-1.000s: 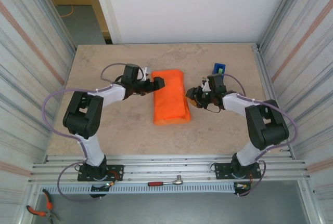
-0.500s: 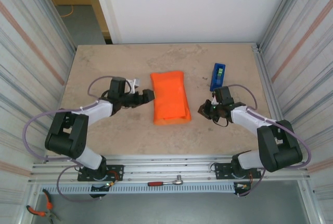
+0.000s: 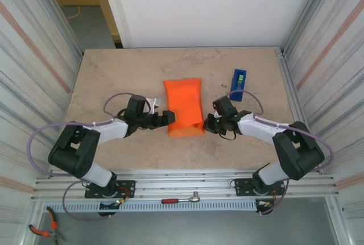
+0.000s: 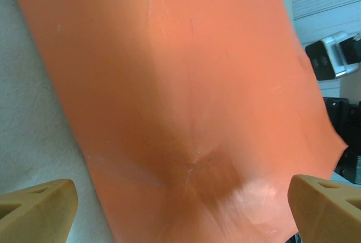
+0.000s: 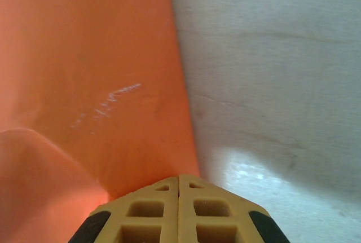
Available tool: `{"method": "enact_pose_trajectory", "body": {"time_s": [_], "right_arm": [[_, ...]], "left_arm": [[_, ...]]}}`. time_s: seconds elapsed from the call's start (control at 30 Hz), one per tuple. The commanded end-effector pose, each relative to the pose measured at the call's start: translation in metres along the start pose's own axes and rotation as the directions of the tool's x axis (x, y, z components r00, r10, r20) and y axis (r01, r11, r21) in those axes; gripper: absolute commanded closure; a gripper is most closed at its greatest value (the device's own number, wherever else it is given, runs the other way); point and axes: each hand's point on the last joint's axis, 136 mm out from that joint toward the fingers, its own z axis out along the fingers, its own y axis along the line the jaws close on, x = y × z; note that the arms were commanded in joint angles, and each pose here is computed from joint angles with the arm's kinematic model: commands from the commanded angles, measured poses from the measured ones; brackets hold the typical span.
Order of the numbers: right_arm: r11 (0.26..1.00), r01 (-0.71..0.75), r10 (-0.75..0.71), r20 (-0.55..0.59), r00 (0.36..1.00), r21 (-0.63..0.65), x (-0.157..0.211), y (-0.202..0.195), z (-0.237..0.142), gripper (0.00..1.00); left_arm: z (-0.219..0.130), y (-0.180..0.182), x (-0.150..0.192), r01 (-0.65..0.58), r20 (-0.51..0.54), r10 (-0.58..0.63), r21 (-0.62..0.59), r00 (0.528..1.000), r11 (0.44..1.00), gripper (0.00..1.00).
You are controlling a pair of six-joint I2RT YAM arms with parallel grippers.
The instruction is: Wrap the gift box in paper
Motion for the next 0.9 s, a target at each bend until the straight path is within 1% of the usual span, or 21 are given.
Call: {"method": "enact_pose_trajectory", "body": {"time_s": [0.0, 0.07, 0.1, 0.13, 0.2, 0.27, 0.3, 0.37, 0.43, 0.5, 0.63, 0.73, 0.87], "right_arm": [[0.999, -0.01, 0.008, 0.036, 0.999, 0.049, -0.01, -0.007, -0.008, 0.94], [0.996, -0.03, 0.026, 0.048, 0.998, 0.079, -0.012, -0.02, -0.016, 0.93], [0.996, -0.045, 0.04, 0.059, 0.997, 0.082, -0.014, -0.025, -0.022, 0.91], [0.995, -0.059, 0.053, 0.07, 0.996, 0.084, -0.016, -0.03, -0.026, 0.87], [0.995, -0.074, 0.067, 0.098, 0.993, 0.065, -0.02, -0.031, -0.038, 0.66], [0.997, -0.063, 0.058, 0.12, 0.991, 0.033, -0.025, -0.023, -0.049, 0.45], [0.999, -0.05, 0.048, 0.129, 0.99, 0.01, -0.027, -0.015, -0.053, 0.37], [0.999, -0.021, 0.024, 0.138, 0.99, -0.024, -0.03, 0.0, -0.059, 0.25], [0.999, 0.011, -0.006, 0.141, 0.99, -0.04, -0.032, 0.014, -0.061, 0.18], [0.998, 0.051, -0.045, 0.134, 0.99, -0.044, -0.032, 0.029, -0.059, 0.13], [0.996, 0.093, -0.093, 0.116, 0.989, 0.012, -0.031, 0.037, -0.045, 0.1], [0.993, 0.095, -0.101, 0.09, 0.991, 0.068, -0.028, 0.028, -0.026, 0.11], [0.99, 0.086, -0.093, 0.055, 0.994, 0.11, -0.022, 0.014, -0.003, 0.13]], "left_arm": [[-0.002, -0.005, -0.012, -0.025, 0.039, 0.025, -0.015, 0.999, 1.0, 0.04], [-0.007, -0.002, -0.011, -0.034, 0.048, 0.037, -0.05, 0.998, 0.998, 0.04], [-0.011, 0.0, -0.012, -0.04, 0.06, 0.044, -0.071, 0.997, 0.997, 0.04], [-0.014, 0.002, -0.012, -0.046, 0.069, 0.052, -0.093, 0.996, 0.995, 0.04], [-0.021, 0.004, -0.013, -0.058, 0.089, 0.07, -0.13, 0.994, 0.99, 0.03], [-0.025, 0.003, -0.014, -0.075, 0.098, 0.09, -0.154, 0.991, 0.985, 0.03], [-0.026, 0.002, -0.014, -0.086, 0.098, 0.103, -0.161, 0.99, 0.983, 0.03], [-0.025, 0.0, -0.012, -0.106, 0.088, 0.123, -0.174, 0.989, 0.979, 0.02], [-0.023, -0.003, -0.011, -0.132, 0.079, 0.149, -0.189, 0.986, 0.973, 0.02], [-0.02, -0.005, -0.007, -0.164, 0.062, 0.181, -0.212, 0.982, 0.963, 0.02], [-0.017, -0.001, -0.002, -0.205, 0.045, 0.226, -0.278, 0.973, 0.938, 0.02], [-0.015, 0.005, 0.001, -0.22, 0.043, 0.247, -0.325, 0.968, 0.92, 0.02], [-0.012, 0.02, 0.0, -0.212, 0.048, 0.25, -0.391, 0.967, 0.896, 0.01]]}}
